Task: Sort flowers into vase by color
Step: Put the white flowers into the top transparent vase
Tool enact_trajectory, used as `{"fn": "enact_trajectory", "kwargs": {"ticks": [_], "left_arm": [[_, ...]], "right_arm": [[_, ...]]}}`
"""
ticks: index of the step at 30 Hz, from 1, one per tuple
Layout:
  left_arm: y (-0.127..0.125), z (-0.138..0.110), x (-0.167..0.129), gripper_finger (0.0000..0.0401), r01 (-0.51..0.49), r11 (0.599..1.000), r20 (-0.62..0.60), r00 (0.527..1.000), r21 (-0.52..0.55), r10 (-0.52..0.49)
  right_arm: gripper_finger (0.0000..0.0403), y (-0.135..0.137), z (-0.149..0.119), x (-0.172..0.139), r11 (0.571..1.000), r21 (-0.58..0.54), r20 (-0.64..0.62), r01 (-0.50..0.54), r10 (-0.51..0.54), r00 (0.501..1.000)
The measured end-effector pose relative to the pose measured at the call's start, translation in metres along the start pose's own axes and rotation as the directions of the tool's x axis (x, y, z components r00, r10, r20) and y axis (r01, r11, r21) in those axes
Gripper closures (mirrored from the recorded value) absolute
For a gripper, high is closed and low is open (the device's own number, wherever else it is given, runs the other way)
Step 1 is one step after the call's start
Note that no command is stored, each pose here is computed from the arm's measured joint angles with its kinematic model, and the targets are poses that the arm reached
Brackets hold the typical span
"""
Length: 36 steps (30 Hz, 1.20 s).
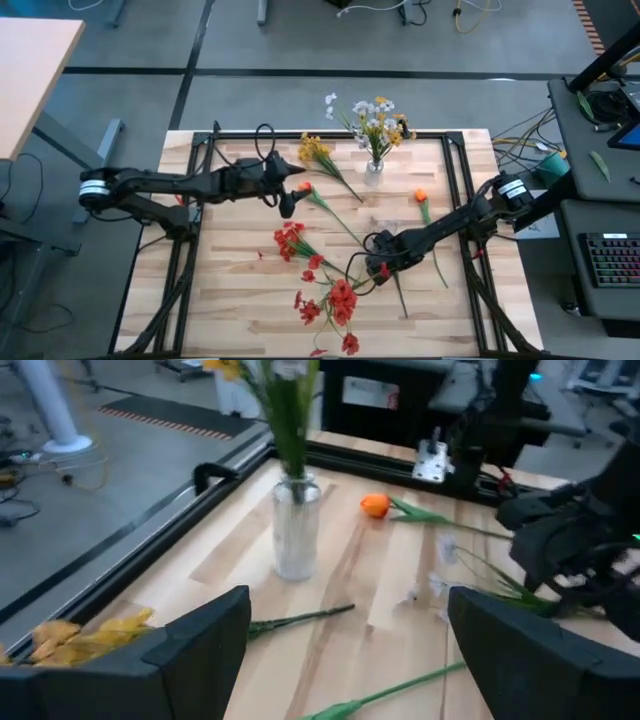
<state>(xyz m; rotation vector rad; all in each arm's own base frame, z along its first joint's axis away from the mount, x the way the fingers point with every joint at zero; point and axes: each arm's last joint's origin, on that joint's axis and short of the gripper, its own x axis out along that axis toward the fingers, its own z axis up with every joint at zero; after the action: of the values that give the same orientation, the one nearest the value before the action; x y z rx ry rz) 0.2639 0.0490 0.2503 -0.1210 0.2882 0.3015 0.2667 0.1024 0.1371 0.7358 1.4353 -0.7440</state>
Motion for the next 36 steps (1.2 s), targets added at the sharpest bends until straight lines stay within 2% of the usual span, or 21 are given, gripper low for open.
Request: {"fn": "enact_trajectory", "kwargs": {"ticks": [4, 7, 12, 14, 18, 21, 23, 28, 32, 36], "left_arm": [[-0.001, -0.003, 0.008, 0.0079, 0.029, 0.999, 0.002, 1.000, 0.044, -0.029], [-0.001, -0.004, 0.011, 0.0079, 0.029, 0.997, 0.016, 0.999, 0.069, -0.030], [-0.002, -0.002, 0.013, 0.0079, 0.058, 0.991, 0.037, 0.997, 0.117, -0.063], [-0.004, -0.001, 0.013, 0.0081, 0.148, 0.980, 0.036, 0.987, 0.133, -0.154], [-0.005, 0.001, 0.012, 0.0088, 0.390, 0.909, 0.035, 0.916, 0.148, -0.399], [-0.004, 0.000, 0.016, 0.0089, 0.386, 0.910, 0.052, 0.916, 0.151, -0.398], [-0.005, -0.002, 0.022, 0.0090, 0.374, 0.914, 0.076, 0.918, 0.158, -0.389], [-0.005, -0.013, 0.045, 0.0090, 0.376, 0.915, 0.134, 0.909, 0.144, -0.395], [-0.002, -0.023, 0.066, 0.0090, 0.359, 0.927, 0.230, 0.898, 0.110, -0.376], [0.000, -0.031, 0.087, 0.0090, 0.323, 0.940, 0.286, 0.896, 0.107, -0.340]], "right_arm": [[0.0346, -0.003, -0.001, -0.001, 1.000, -0.002, 0.016, 0.021, -0.021, 1.000], [0.0383, -0.004, -0.001, -0.006, 1.000, -0.022, 0.021, 0.008, -0.008, 1.000], [0.0383, -0.012, -0.007, -0.023, 0.999, -0.038, 0.020, 0.008, -0.007, 1.000], [0.0384, -0.019, -0.010, -0.034, 0.999, -0.040, 0.022, 0.013, -0.012, 1.000], [0.0384, -0.036, -0.014, -0.061, 0.999, -0.049, 0.096, 0.004, 0.000, 0.995], [0.0384, -0.048, -0.014, -0.083, 0.995, -0.089, 0.227, -0.042, 0.061, 0.972], [0.0384, -0.055, -0.012, -0.098, 0.989, -0.130, 0.353, -0.065, 0.107, 0.929], [0.0385, -0.069, -0.008, -0.132, 0.962, -0.257, 0.603, -0.093, 0.234, 0.763], [0.0385, -0.072, -0.006, -0.151, 0.913, -0.393, 0.714, -0.108, 0.376, 0.591], [0.0385, -0.075, -0.004, -0.161, 0.852, -0.509, 0.758, -0.126, 0.513, 0.402]]}}
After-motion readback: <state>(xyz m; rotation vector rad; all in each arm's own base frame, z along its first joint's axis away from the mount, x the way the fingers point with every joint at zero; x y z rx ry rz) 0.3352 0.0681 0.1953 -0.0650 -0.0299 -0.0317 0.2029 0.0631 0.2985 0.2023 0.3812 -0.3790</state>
